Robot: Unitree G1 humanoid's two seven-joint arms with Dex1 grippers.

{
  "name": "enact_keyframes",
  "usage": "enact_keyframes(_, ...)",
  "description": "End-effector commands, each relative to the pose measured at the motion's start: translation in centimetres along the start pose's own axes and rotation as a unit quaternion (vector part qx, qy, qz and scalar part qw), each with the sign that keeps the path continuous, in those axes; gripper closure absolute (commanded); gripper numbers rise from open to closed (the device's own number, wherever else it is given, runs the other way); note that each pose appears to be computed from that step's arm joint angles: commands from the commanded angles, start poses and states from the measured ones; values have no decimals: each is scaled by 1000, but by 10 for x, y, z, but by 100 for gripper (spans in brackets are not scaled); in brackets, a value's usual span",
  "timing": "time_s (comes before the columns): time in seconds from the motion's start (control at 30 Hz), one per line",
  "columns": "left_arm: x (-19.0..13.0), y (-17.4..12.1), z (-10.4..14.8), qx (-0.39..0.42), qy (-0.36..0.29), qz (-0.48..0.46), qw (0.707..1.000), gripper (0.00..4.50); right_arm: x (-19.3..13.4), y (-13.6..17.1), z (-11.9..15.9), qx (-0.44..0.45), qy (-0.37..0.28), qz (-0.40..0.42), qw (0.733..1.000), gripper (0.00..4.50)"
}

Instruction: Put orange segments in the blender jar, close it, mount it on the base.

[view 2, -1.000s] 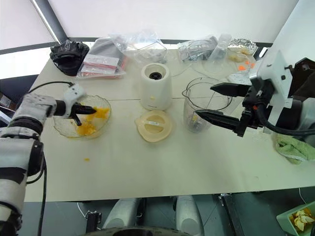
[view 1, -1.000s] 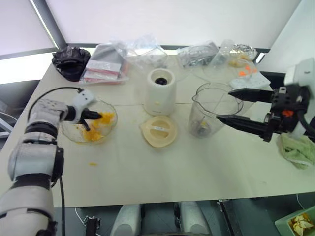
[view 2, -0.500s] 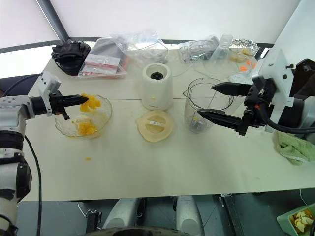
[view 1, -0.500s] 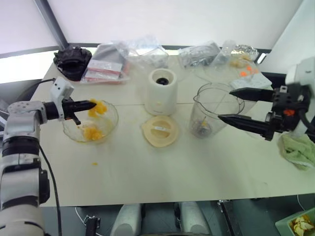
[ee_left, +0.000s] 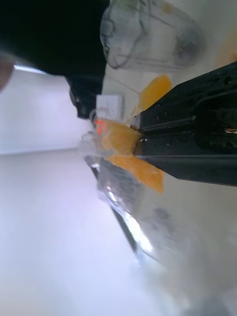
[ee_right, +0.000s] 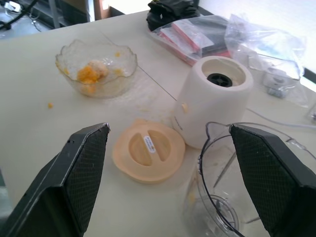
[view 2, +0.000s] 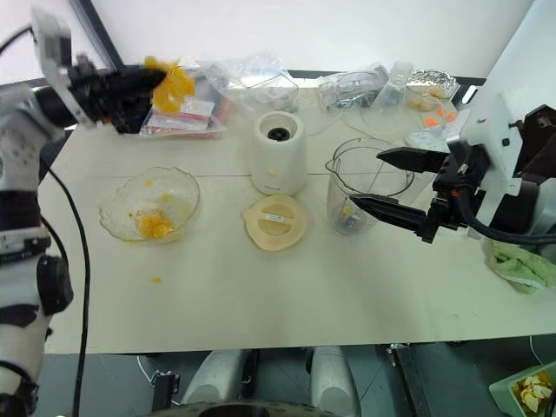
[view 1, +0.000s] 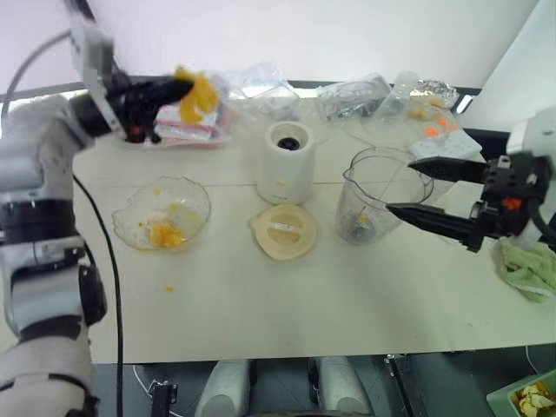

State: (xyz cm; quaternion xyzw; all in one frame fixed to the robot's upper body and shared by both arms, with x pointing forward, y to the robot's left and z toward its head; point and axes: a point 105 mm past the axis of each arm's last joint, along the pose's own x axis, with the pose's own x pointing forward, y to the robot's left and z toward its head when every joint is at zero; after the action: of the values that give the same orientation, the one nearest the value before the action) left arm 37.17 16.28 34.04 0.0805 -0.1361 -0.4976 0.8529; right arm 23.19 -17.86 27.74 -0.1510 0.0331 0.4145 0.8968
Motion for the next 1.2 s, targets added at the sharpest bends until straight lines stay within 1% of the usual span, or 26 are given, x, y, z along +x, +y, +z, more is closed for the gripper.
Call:
enact_keyframes(0.03,43,-17,27,31,-38,-91,995,449,-8,4,8,-19,-18,-24,999,40)
enact_keyframes(0.2,106,-50,46,39,-75,-203,976,449,-14,10,6,-19,-20,-55,998,40)
enact_keyframes(0.3,142,-72,40,40,-72,-238,968,449,-20,15,4,-19,-21,-82,996,40)
enact_keyframes(0.37,158,-84,33,40,-66,-249,966,449,-24,21,3,-18,-21,-97,995,40)
enact_keyframes(0.4,167,-92,27,39,-63,-256,964,449,-27,24,3,-16,-22,-107,994,40)
enact_keyframes(0.5,188,-114,-2,53,-29,-269,961,449,-37,34,2,-9,-22,-143,989,40)
enact_keyframes(0.57,196,-126,-23,61,-9,-275,960,449,-42,41,0,-1,-21,-163,986,40)
enact_keyframes(0.67,203,-141,-47,57,12,-280,958,449,-47,48,0,12,-18,-181,983,40)
enact_keyframes(0.73,207,-152,-69,71,35,-280,957,449,-50,50,2,22,-14,-189,982,40)
enact_keyframes(0.87,209,-159,-100,112,87,-266,953,449,-53,53,5,31,-7,-198,980,40)
enact_keyframes(0.97,210,-160,-108,131,101,-259,952,449,-54,55,7,35,-4,-200,979,40)
enact_keyframes(1.0,210,-160,-108,126,98,-257,953,424,-55,55,7,37,-2,-201,979,40)
enact_keyframes(1.07,211,-161,-107,120,89,-251,956,357,-55,56,7,39,0,-202,979,40)
enact_keyframes(1.1,212,-160,-105,117,81,-247,958,316,-55,56,8,40,2,-203,978,40)
enact_keyframes(1.13,212,-160,-104,116,77,-245,960,259,-56,57,8,41,2,-203,978,40)
enact_keyframes(1.2,214,-158,-100,112,66,-236,963,162,-55,57,8,43,5,-203,978,40)
